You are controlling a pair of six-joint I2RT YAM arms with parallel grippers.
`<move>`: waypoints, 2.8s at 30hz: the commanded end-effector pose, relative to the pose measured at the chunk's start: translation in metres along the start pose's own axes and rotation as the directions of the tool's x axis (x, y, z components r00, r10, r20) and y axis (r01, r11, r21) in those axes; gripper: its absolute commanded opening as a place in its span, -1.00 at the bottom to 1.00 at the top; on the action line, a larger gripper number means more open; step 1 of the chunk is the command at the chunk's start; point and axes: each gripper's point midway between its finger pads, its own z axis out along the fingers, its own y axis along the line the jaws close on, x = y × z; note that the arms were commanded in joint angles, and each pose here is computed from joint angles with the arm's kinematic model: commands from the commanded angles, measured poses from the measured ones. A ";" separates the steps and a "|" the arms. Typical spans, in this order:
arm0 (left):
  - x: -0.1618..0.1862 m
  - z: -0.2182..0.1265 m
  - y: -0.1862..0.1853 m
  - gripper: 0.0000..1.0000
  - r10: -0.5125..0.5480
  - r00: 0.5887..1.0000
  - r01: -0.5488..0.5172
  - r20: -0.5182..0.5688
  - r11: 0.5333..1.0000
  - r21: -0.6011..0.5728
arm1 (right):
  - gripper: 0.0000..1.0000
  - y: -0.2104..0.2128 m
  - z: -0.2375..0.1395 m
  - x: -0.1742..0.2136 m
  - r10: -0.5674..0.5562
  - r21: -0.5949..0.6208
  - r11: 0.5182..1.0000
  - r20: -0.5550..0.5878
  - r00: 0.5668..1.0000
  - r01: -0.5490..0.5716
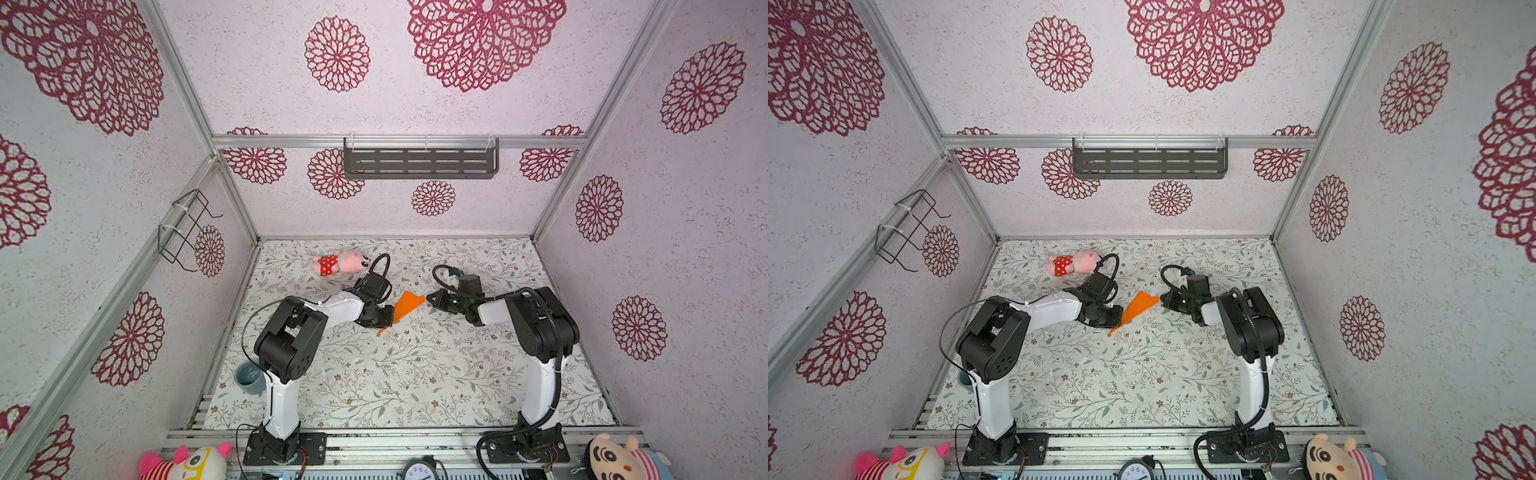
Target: Fold a paper plane with a square sheet of paper (pick it up from the middle)
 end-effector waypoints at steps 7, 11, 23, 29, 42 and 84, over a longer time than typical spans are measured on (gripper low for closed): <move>0.050 0.016 0.032 -1.00 -0.030 0.986 0.012 -0.166 0.994 -0.105 | -0.98 0.062 -0.012 0.020 -0.080 -0.097 0.992 -0.024 0.996 0.077; 0.050 0.015 0.032 -1.00 -0.031 0.985 0.013 -0.168 0.994 -0.106 | -0.98 0.086 -0.007 0.033 -0.082 -0.138 0.987 -0.018 0.996 0.079; 0.049 0.015 0.032 -1.00 -0.033 0.985 0.014 -0.167 0.994 -0.109 | -0.96 0.118 0.024 0.075 -0.080 -0.225 0.973 -0.127 0.989 0.050; 0.051 0.015 0.033 -1.00 -0.031 0.985 0.013 -0.173 0.994 -0.109 | -0.99 0.088 0.028 0.075 -0.011 -0.175 0.984 -0.137 0.990 -0.013; 0.049 0.013 0.032 -1.00 -0.030 0.986 0.012 -0.164 0.994 -0.108 | -1.00 -0.021 0.010 0.035 0.162 0.042 0.986 -0.040 0.986 -0.160; -0.012 -0.012 -0.027 -0.98 0.068 0.997 -0.066 -0.024 0.993 0.100 | -1.00 0.028 0.032 0.084 0.161 0.034 0.987 -0.222 0.962 -0.158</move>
